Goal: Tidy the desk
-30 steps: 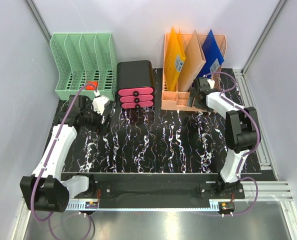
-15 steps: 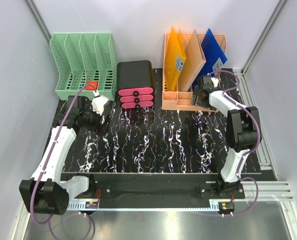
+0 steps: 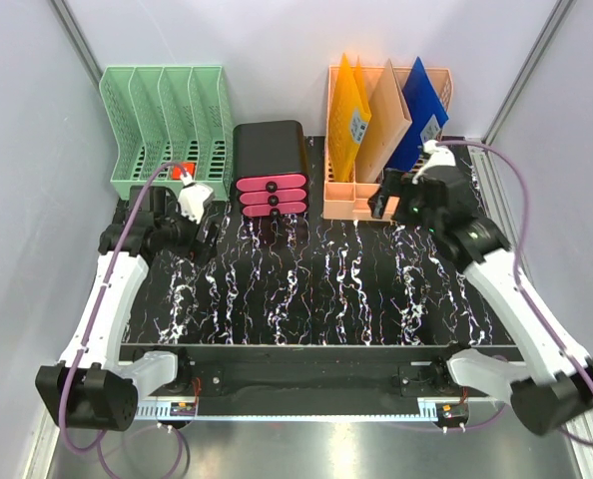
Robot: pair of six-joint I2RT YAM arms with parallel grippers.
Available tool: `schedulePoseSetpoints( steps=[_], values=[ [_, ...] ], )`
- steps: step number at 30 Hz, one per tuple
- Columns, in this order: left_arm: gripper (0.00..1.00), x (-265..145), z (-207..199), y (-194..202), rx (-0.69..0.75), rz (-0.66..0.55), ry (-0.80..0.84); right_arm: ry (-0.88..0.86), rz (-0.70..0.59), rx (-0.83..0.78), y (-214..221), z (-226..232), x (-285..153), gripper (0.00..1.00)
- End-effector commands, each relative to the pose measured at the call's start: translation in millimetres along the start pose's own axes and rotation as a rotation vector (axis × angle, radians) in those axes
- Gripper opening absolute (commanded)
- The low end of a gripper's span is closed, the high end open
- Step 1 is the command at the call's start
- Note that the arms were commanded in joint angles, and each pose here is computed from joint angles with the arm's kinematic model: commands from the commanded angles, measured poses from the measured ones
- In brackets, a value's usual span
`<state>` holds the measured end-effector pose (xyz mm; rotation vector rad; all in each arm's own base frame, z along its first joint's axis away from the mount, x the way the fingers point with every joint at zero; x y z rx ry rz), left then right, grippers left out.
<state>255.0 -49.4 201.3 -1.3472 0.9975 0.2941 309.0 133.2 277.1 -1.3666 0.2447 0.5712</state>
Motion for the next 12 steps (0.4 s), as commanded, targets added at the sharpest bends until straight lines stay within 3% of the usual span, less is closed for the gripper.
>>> schedulePoseSetpoints(
  steps=[1, 12],
  values=[
    [0.99, -10, -5, -4, -0.014, -0.044, 0.000, -0.067, 0.104, 0.005, 31, 2, -25, 1.00],
    [0.99, -10, -7, 7, -0.024, -0.037, -0.006, -0.069, 0.091, -0.035, 42, -5, -39, 1.00]
  ],
)
Point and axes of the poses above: each gripper's point midway between its finger pads, its own x axis out along the fingers, its own z axis along the line the jaws close on, y = z × x, the point moved 2 cm from there along -x, back along the fingers, and after that the axes turned 9 degrees about -x, right-handed, at the moved point
